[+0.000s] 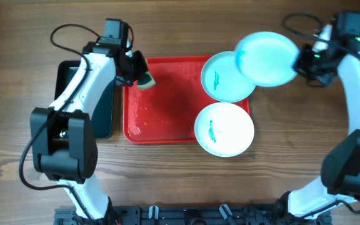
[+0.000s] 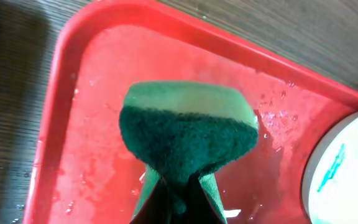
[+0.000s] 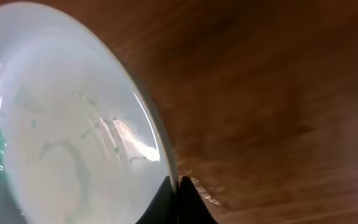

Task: Clean dirty plates on tray and stack at the side
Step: 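Carry the plate right off the tray and set it on the table, then move the right gripper back to the upper-left plate on the tray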

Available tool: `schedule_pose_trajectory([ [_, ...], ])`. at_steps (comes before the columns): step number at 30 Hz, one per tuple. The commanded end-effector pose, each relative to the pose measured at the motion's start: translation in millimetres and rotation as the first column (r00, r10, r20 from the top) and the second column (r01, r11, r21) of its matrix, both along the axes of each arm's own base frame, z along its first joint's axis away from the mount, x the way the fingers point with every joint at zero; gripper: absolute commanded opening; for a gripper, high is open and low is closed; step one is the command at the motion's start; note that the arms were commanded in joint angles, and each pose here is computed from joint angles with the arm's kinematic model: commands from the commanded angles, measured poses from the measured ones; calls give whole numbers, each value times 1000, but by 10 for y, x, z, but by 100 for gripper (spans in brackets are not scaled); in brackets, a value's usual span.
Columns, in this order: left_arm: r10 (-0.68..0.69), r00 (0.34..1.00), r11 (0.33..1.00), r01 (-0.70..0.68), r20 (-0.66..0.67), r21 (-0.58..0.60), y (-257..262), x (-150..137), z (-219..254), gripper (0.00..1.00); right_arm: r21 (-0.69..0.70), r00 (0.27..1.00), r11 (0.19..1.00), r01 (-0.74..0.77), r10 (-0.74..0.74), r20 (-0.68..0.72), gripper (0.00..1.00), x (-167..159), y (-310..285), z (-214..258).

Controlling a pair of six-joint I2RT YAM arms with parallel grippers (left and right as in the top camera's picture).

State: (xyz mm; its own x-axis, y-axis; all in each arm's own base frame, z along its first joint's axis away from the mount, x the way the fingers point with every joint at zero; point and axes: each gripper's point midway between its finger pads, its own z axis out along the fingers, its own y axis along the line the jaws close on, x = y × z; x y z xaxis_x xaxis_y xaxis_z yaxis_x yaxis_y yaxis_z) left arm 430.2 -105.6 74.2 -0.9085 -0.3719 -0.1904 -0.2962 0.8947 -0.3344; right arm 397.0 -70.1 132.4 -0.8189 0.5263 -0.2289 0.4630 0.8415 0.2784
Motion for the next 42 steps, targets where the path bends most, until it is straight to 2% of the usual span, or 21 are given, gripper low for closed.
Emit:
schedule_pose_trajectory([
  [1,39,998,996,-43,49,77,86,61,112,4,-21,995,995,93,-93,-19,4,-218,-408,-224],
  [6,43,998,995,-46,44,87,105,50,105,4,-56,979,980,189,-193,-66,4,-535,-683,-808],
  [9,43,998,995,-46,44,87,105,50,105,4,-80,976,975,206,-211,-58,4,-598,-728,-981],
  [10,43,998,995,-46,44,87,105,50,105,4,-100,973,972,211,-218,-71,7,-634,-755,-1026],
  [11,43,998,995,-47,45,89,109,51,105,4,-107,972,972,211,-220,-78,26,-647,-766,-1044],
  [12,47,998,994,-51,47,100,128,54,103,4,-108,975,973,202,-210,-71,38,-630,-766,-1037],
  [13,48,998,993,-53,48,105,137,57,103,4,-68,982,982,178,-182,-48,44,-554,-708,-970],
  [14,48,998,993,-53,48,105,137,57,103,4,3,996,996,84,-84,9,48,-396,-553,-826],
  [16,45,998,993,-50,49,106,137,57,103,4,53,994,998,-43,38,98,51,-150,-337,-544],
  [19,41,998,993,-46,50,107,137,58,103,4,16,967,981,-194,188,174,55,129,45,-324],
  [25,41,998,993,-46,49,107,137,56,102,4,-99,915,929,-356,368,168,52,421,742,-546],
  [29,41,998,993,-46,49,107,137,57,103,4,-110,897,909,-402,415,152,52,539,983,-841],
  [33,41,998,993,-46,49,107,137,57,103,4,-116,884,900,-419,434,173,40,612,1056,-889],
  [40,42,998,993,-47,50,110,143,57,102,4,-106,888,899,-426,438,144,35,581,1073,-1012],
  [41,43,998,992,-49,51,114,150,59,101,4,-111,894,902,-417,429,126,33,556,1047,-1034],
  [42,45,998,992,-51,51,118,157,59,101,4,-108,899,905,-412,423,111,22,527,1037,-1050],
])
